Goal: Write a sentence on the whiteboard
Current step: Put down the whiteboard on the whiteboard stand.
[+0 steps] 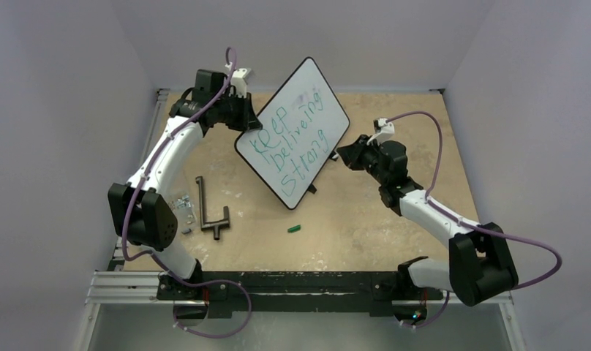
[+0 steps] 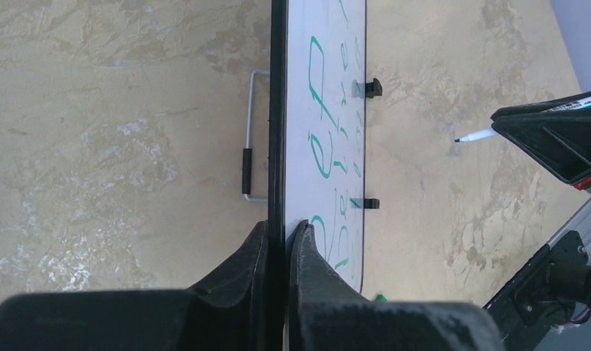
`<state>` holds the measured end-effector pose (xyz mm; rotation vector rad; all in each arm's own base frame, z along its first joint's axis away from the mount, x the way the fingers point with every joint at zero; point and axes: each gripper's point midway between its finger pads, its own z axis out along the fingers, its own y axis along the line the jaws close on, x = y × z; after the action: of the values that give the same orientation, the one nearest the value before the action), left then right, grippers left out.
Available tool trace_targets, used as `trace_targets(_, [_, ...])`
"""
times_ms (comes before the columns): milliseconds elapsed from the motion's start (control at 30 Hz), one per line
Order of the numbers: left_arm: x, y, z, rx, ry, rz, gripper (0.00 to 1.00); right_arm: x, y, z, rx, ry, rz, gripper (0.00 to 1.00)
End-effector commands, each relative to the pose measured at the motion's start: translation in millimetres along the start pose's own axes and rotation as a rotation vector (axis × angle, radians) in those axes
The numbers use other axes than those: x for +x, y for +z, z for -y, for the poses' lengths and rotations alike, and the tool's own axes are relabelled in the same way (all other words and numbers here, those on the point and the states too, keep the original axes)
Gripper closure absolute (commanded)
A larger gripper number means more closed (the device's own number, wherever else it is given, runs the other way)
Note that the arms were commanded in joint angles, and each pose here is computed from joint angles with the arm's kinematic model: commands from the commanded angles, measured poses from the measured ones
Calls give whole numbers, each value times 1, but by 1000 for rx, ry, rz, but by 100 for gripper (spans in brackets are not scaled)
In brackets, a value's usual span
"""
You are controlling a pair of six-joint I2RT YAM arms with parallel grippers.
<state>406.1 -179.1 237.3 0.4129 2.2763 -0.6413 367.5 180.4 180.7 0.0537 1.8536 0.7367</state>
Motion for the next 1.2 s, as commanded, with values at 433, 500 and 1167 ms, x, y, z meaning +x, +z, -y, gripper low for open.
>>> trace_targets(433, [97,17,-78,-256,16,-279,83,-17,-3,-10,-35,0,70,100])
trace_targets(500, [100,18,-79,-257,14,-284,83,-16,-2,-9,-32,0,71,100])
trace_targets(1167, [96,21,-71,-255,50,-249,69,-13,0,-6,-19,-5,60,100])
